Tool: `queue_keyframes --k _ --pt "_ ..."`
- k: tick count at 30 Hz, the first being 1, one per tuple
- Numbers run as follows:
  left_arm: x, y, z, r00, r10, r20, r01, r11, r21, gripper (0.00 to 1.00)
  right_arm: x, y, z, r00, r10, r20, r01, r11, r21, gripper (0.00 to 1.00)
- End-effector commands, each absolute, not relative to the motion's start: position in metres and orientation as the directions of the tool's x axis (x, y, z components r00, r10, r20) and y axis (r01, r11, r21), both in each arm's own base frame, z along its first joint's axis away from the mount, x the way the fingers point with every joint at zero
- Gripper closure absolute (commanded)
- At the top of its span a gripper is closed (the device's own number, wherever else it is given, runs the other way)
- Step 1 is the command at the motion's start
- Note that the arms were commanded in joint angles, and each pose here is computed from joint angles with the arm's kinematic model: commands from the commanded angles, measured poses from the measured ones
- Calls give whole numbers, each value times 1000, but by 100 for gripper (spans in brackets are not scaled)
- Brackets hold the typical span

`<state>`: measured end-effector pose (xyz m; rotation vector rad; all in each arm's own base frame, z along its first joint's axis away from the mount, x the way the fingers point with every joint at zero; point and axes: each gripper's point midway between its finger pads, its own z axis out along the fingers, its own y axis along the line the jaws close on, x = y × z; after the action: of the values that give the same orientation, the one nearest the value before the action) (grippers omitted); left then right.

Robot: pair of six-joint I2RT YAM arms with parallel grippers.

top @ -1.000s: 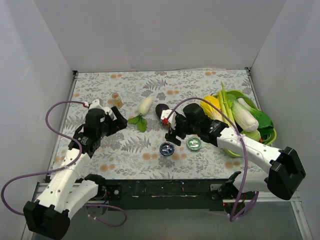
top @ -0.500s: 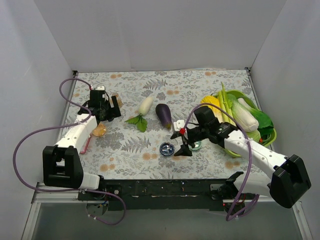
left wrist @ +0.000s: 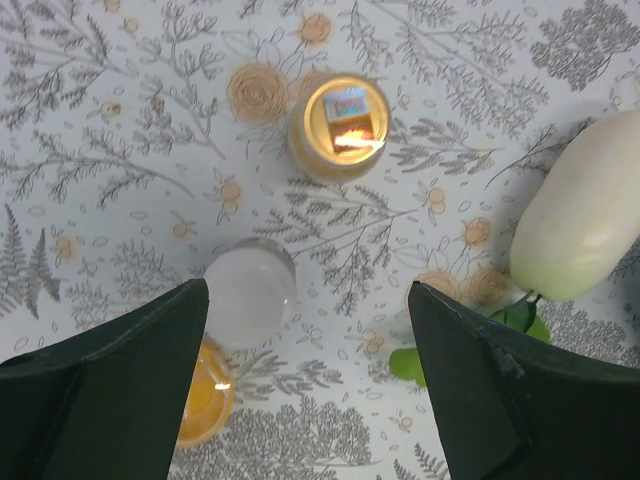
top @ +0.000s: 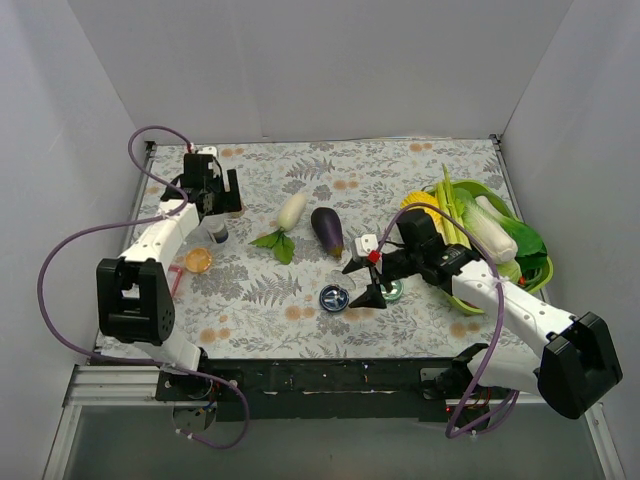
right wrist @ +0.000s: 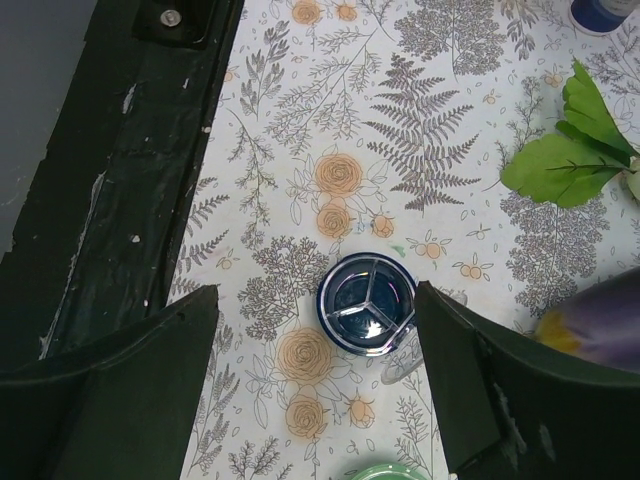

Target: Sort the pills into containers

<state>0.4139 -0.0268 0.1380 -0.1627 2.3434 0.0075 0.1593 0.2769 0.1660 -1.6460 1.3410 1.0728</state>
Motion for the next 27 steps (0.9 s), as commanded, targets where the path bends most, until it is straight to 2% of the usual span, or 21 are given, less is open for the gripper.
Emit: queue_keyframes --k 1,6,10,14,16,27 --pt "447 -37 146 -669 -61 -741 -34 998 -52 19 155 277 174 108 -311 -944 -980 -194 -48 14" --pt "482 -40 141 -665 -74 -743 -43 997 -61 25 153 273 170 94 -310 -946 -980 -195 -33 14" --pt "499 -38 123 -690 -71 -720 -59 997 -42 36 153 271 168 93 -307 -947 -981 -191 -34 13" --pt "503 -35 116 -702 -77 -708 -79 996 -30 38 154 271 168 85 -306 -948 -982 -189 -27 13" --pt "503 -35 117 -700 -78 -709 -81 996 -29 43 154 270 166 78 -309 -948 -982 -187 -20 13" --pt "505 -38 135 -674 -65 -736 -61 998 -31 42 154 273 163 43 -314 -948 -980 -198 21 14"
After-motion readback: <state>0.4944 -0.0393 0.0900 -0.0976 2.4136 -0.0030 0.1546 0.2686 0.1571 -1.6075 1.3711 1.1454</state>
